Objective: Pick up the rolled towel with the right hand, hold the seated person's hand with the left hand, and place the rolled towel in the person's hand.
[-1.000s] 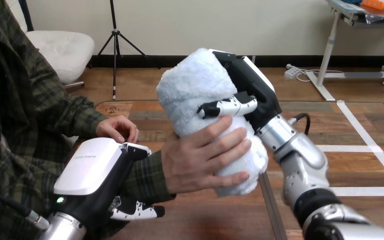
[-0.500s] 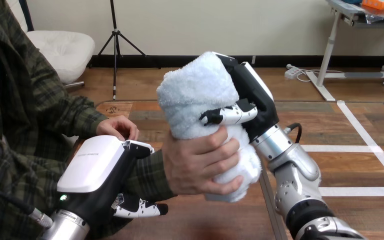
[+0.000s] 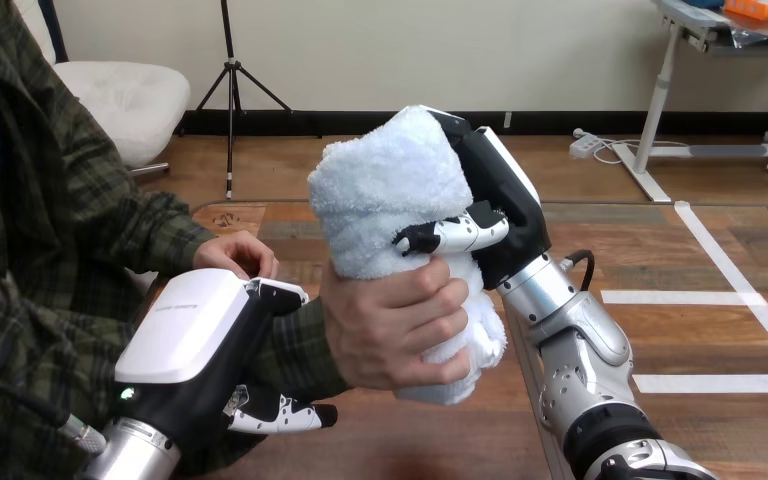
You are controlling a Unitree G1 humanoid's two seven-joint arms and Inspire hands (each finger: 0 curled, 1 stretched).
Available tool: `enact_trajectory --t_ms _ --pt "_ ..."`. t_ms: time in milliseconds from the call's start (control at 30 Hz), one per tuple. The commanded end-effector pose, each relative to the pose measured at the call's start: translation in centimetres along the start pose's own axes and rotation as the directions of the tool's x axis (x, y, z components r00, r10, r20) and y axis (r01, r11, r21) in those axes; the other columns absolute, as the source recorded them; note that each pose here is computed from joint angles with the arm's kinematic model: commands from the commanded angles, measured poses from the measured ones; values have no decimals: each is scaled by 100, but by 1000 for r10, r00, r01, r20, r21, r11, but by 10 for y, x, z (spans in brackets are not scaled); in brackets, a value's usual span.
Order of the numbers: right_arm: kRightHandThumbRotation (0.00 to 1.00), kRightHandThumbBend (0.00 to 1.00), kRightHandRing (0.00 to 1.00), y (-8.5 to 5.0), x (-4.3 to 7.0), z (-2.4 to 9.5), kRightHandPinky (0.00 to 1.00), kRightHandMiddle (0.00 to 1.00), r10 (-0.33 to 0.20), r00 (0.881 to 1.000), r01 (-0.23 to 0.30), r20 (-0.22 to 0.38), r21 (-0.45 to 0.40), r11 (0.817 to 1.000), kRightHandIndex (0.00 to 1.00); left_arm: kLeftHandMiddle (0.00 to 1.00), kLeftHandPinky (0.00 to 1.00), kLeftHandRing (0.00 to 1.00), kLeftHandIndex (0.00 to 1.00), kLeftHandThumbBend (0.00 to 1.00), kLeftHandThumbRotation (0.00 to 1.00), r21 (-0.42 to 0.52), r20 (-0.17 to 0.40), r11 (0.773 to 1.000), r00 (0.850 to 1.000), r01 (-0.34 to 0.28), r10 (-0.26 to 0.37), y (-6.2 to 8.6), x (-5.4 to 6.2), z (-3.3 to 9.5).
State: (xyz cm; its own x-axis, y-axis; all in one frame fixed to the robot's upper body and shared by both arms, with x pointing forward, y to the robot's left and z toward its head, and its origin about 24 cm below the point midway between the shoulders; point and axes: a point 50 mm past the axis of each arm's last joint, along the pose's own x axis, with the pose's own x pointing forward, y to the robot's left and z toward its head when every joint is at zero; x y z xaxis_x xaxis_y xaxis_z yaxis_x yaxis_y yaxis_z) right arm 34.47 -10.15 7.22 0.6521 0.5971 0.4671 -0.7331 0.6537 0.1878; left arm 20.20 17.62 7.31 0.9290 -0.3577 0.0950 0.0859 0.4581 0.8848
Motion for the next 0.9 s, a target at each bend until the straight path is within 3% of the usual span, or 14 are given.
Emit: enact_trajectory --t_ms 0,267,467,733,867 --pt "0 69 11 3 11 13 6 19 67 997 -64 45 -61 996 22 36 28 30 37 92 0 -19 89 1000 996 -21 23 3 14 17" --pt "0 75 14 1 9 14 9 23 64 998 -61 24 -95 994 31 36 28 30 37 93 0 -20 94 1000 995 -23 25 2 14 17" --pt "8 80 24 -2 9 15 19 34 72 997 -74 -21 -120 990 41 36 28 30 37 93 0 -16 89 1000 996 -22 23 2 14 16" --pt "25 91 54 -5 11 22 44 59 90 994 -97 -55 -139 986 62 39 30 33 41 97 0 -14 76 1000 997 -13 14 3 15 15" --pt "34 96 68 -8 10 25 56 71 74 994 -86 -75 -177 980 73 43 34 37 45 99 0 -7 73 1000 997 -9 10 4 15 14"
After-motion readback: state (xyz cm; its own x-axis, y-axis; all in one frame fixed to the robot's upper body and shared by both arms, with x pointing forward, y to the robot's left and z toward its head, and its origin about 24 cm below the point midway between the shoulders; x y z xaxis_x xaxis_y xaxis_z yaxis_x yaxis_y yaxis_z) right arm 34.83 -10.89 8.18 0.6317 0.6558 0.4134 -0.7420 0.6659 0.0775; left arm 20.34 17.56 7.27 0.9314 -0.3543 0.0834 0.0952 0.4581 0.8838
